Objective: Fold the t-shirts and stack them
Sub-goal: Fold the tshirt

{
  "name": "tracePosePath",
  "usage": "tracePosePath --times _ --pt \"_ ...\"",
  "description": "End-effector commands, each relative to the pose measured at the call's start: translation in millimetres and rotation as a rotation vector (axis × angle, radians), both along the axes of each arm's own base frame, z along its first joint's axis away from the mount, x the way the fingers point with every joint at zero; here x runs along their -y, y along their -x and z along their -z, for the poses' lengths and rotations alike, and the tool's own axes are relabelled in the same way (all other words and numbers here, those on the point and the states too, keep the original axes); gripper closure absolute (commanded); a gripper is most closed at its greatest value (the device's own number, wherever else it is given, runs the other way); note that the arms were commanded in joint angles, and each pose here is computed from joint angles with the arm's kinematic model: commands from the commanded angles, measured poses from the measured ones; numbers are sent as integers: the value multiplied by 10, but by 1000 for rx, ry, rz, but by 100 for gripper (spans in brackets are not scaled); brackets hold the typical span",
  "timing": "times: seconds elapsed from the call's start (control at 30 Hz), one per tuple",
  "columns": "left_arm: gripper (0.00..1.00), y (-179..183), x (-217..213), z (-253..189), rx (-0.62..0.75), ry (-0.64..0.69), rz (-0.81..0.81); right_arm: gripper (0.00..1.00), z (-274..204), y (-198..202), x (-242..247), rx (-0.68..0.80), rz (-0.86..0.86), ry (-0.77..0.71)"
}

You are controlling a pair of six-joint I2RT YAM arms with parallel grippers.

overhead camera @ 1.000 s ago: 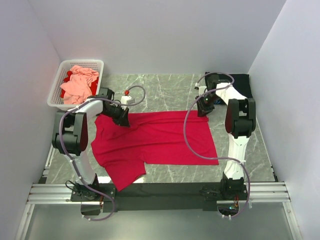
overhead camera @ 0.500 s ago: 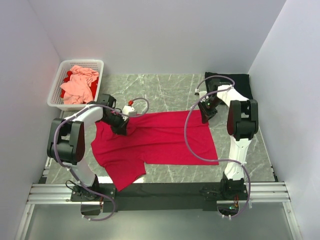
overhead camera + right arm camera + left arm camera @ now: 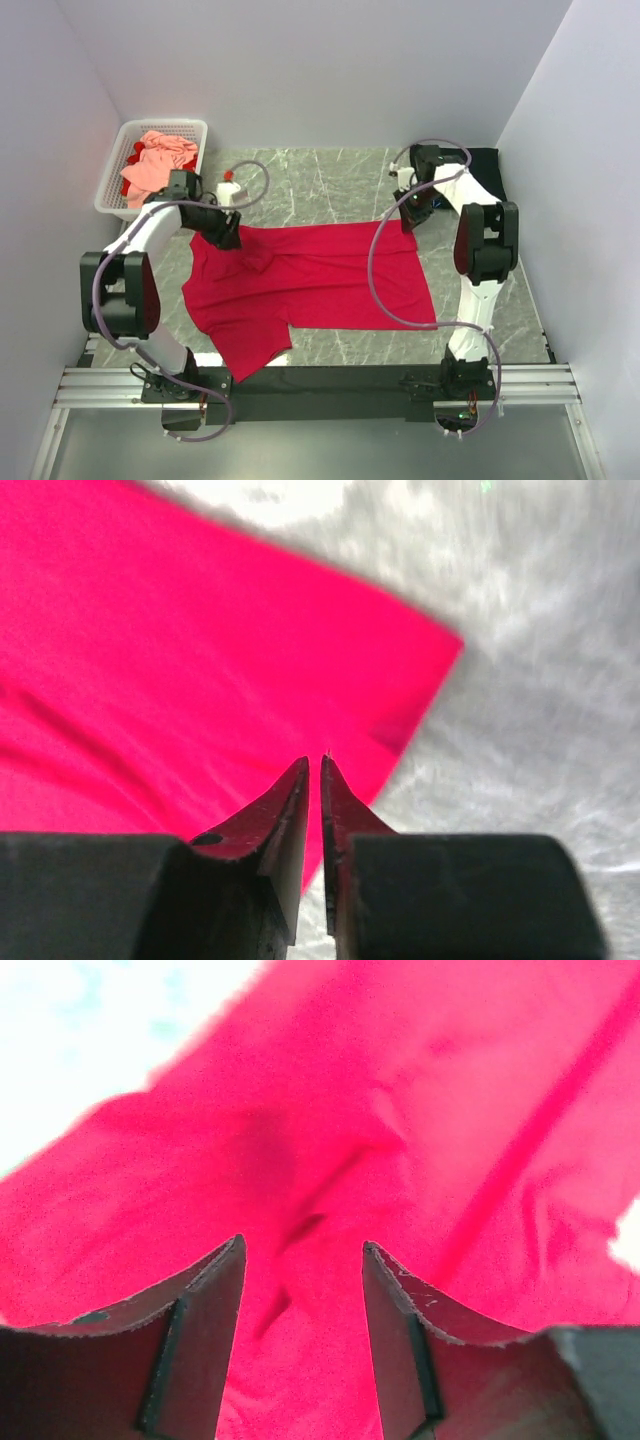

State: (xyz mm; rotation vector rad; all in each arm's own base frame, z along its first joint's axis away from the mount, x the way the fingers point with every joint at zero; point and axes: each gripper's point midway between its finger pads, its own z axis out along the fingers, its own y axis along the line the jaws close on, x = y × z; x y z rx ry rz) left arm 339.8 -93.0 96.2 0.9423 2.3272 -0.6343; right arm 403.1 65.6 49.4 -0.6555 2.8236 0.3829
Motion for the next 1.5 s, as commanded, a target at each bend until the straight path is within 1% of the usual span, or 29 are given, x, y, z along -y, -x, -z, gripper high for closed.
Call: tracePosePath --times 0.0,0.07,0.13,0.17,0.23,0.27,0.37,0.4,0.5,0.57,0.6,0.63,0.67,0.7,0.77,0.8,0.87,0.9,0.93,0.97,1.0,1.03,1.1,1.17,1.2,1.23,1.37,1.43,1.47 --pt "45 -333 -118 -147 59 12 -217 86 -177 -226 -264 94 21 14" --pt "53 -408 -201 -26 39 -15 -295 87 -89 -226 -344 81 16 49" --pt "57 -423 -294 137 -5 -52 -369 89 45 -225 -383 47 16 75" --pt "61 -471 -337 168 4 -65 -397 90 80 -236 -386 46 17 94" --pt "64 -481 -364 251 -19 -76 -433 91 189 -222 -418 22 12 126" --pt "65 -495 -423 297 -23 -108 -461 91 266 -197 -418 2 7 143" --pt "68 -513 -488 433 -64 -150 -502 92 382 -181 -363 -28 11 194" --pt "68 -479 -489 532 -105 -159 -505 92 412 -170 -303 -39 19 225" --pt "69 -509 -509 662 -130 -191 -516 93 431 -242 -213 -42 43 263" --pt "69 -551 -496 705 -132 -204 -518 93 423 -378 -127 -28 74 273" --pt "69 -567 -511 797 -147 -225 -524 93 425 -381 -95 -46 80 275" --pt "69 -640 -482 770 -144 -215 -526 93 422 -427 -32 -49 96 276" --pt "69 -685 -450 770 -144 -207 -526 93 406 -558 -24 -31 107 273" --pt "69 -722 -446 824 -152 -209 -534 93 399 -574 -4 -41 109 275" --pt "68 -890 -419 770 -124 -193 -551 93 463 -663 58 -49 123 273" --pt "67 -927 -410 831 -134 -195 -551 92 367 -779 73 -17 134 268" --pt "67 -1123 -420 772 -102 -188 -576 92 336 -928 88 17 146 263" --pt "67 -1161 -426 877 -120 -198 -582 92 329 -968 66 29 148 260" --pt "68 -1302 -456 825 -95 -205 -602 92 321 -1008 62 42 153 258" --pt "68 -1365 -481 846 -90 -212 -613 92 305 -1040 52 56 161 252" --pt "68 -1403 -496 942 -102 -221 -618 91 285 -1106 32 85 164 244" --pt "68 -1533 -512 878 -70 -220 -619 91 285 -1120 19 93 164 236" --pt "68 -1676 -569 897 -42 -242 -621 91 273 -1151 -6 116 169 219" --pt "67 -1757 -637 906 -33 -259 -627 89 266 -1136 -43 116 166 202" --pt "66 -1761 -661 978 -50 -271 -624 87 255 -1153 -68 123 165 192" --pt "64 -1856 -681 911 -27 -266 -622 85 259 -1151 -97 121 159 181" --pt "53 -1927 -603 765 -12 -205 -562 77 98 -1225 -144 171 175 152" --pt "48 -1892 -455 553 9 -131 -500 71 -72 -1290 -184 220 181 124" --pt "48 -1870 -406 460 17 -104 -484 69 -253 -1287 -204 253 177 105"
